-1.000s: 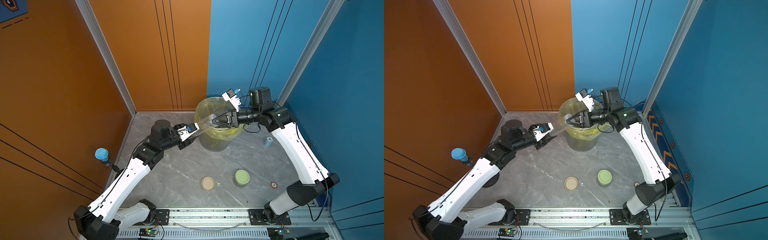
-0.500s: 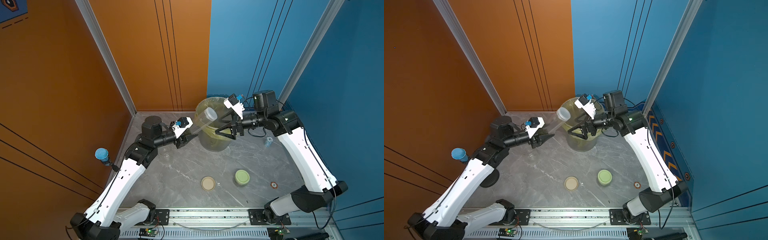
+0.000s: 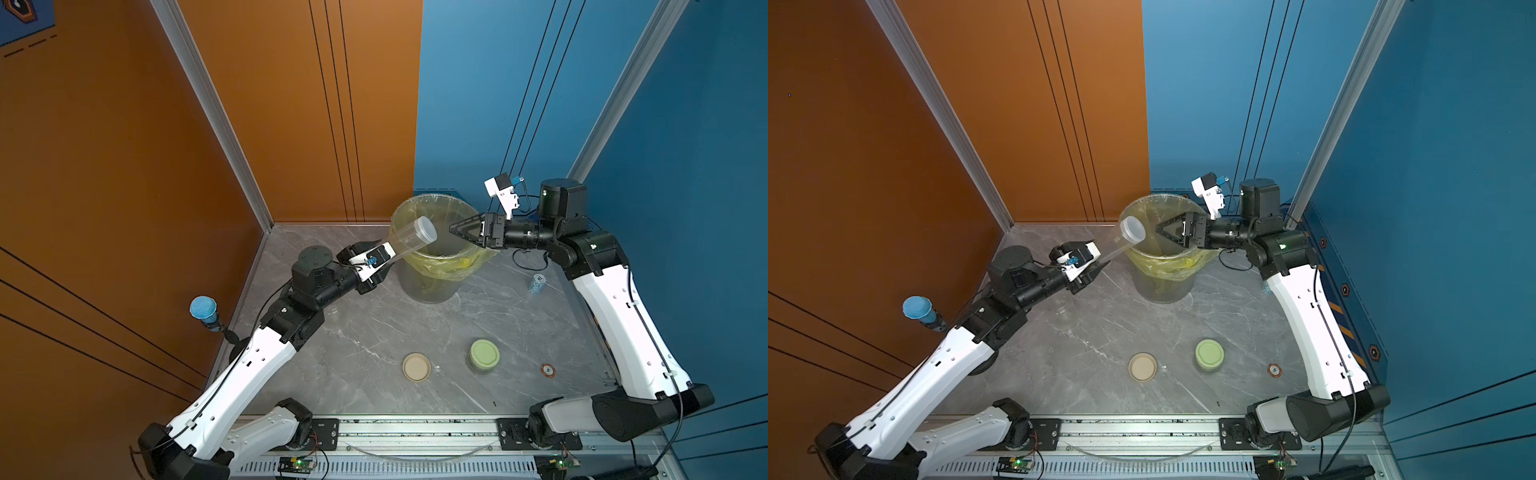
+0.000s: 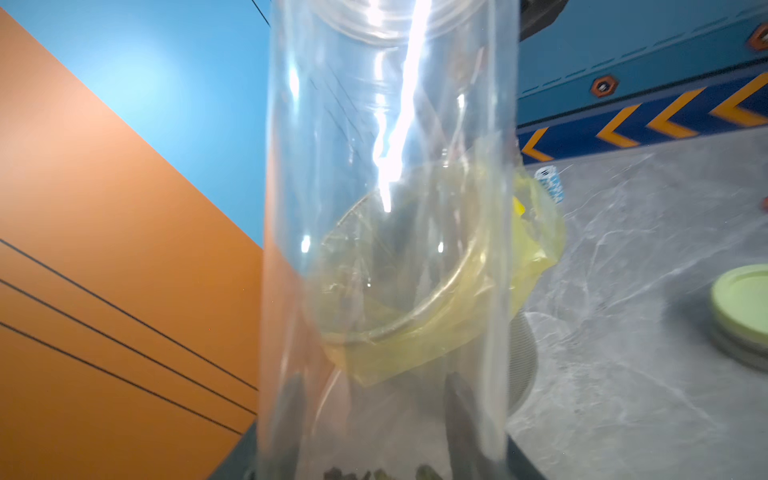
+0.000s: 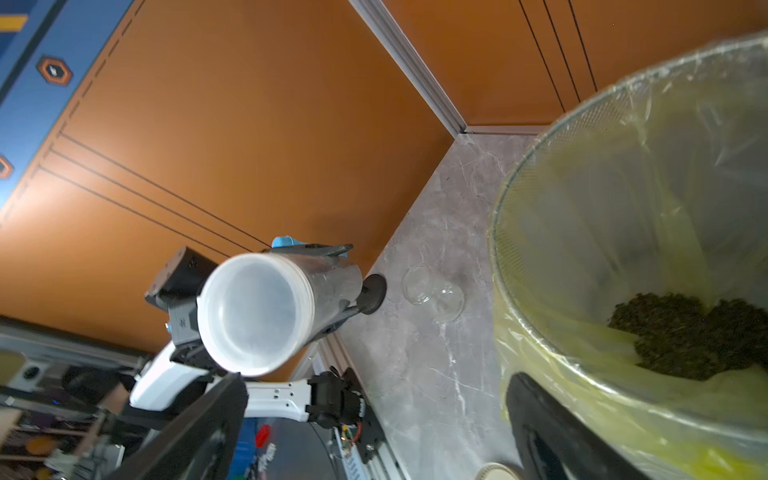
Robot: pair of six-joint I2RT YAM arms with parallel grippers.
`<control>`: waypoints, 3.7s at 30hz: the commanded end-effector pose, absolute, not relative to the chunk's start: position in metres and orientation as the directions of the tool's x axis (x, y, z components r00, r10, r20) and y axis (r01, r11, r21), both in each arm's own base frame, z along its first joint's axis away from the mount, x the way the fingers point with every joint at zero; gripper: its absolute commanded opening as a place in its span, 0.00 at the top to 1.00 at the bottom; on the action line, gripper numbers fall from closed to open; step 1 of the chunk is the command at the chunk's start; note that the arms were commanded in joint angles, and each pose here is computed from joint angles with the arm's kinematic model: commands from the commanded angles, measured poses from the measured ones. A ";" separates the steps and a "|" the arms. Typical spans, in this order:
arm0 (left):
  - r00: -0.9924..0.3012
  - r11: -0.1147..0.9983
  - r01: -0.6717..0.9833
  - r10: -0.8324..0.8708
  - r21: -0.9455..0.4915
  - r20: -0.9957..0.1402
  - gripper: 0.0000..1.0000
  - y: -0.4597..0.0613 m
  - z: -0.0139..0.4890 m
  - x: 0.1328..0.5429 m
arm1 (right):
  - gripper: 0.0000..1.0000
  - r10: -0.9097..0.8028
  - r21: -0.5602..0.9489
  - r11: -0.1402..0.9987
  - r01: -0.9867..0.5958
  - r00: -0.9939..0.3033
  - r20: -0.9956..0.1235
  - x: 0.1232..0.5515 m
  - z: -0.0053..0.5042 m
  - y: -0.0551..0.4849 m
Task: Empty moldy tea leaves from jars
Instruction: Unscrew the lid from the jar.
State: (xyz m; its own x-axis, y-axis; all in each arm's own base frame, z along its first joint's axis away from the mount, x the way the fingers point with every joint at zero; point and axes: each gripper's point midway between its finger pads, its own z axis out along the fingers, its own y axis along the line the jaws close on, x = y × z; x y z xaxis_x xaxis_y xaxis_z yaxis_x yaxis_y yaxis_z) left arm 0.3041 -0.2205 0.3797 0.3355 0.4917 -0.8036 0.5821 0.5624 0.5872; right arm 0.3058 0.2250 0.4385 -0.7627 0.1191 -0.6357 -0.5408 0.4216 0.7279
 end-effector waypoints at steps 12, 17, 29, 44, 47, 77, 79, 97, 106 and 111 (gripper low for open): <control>0.457 0.554 0.227 0.665 0.801 -0.590 0.66 -0.214 0.405 0.335 | 0.00 0.226 0.856 0.301 -0.421 -0.840 -0.493 0.311 0.468 0.241; 0.459 0.541 0.203 0.684 0.816 -0.567 0.66 -0.216 0.402 0.338 | 0.02 0.188 0.841 0.323 -0.434 -0.841 -0.507 0.313 0.469 0.252; 0.463 0.539 0.211 0.680 0.815 -0.569 0.66 -0.221 0.402 0.339 | 0.18 0.123 0.811 0.374 -0.450 -0.843 -0.524 0.313 0.456 0.265; 0.464 0.536 0.227 0.675 0.813 -0.574 0.67 -0.222 0.403 0.336 | 0.43 0.101 0.786 0.421 -0.452 -0.838 -0.536 0.320 0.445 0.269; 0.463 0.534 0.241 0.671 0.810 -0.580 0.67 -0.222 0.403 0.335 | 0.53 0.091 0.779 0.424 -0.461 -0.835 -0.543 0.318 0.444 0.269; 0.184 0.467 0.852 0.158 0.238 -0.970 0.67 -0.221 0.439 0.296 | 0.63 -0.266 0.460 0.216 -0.861 -0.505 -0.821 0.254 0.426 0.270; 0.155 0.434 0.878 0.137 0.200 -0.978 0.67 -0.223 0.440 0.295 | 0.64 -0.290 0.419 0.211 -0.883 -0.466 -0.836 0.252 0.422 0.268; 0.179 0.473 0.847 0.178 0.244 -0.968 0.68 -0.221 0.434 0.306 | 0.00 -0.255 0.305 0.327 -0.894 -0.395 -0.883 0.270 0.442 0.252; 0.307 0.565 0.698 0.318 0.439 -0.897 0.68 -0.219 0.421 0.311 | 0.00 0.091 0.605 0.374 -0.703 -0.621 -0.778 0.298 0.482 0.230; 0.385 0.620 0.506 0.459 0.599 -0.800 0.68 -0.215 0.418 0.323 | 0.00 0.194 0.786 0.350 -0.510 -0.781 -0.593 0.315 0.468 0.227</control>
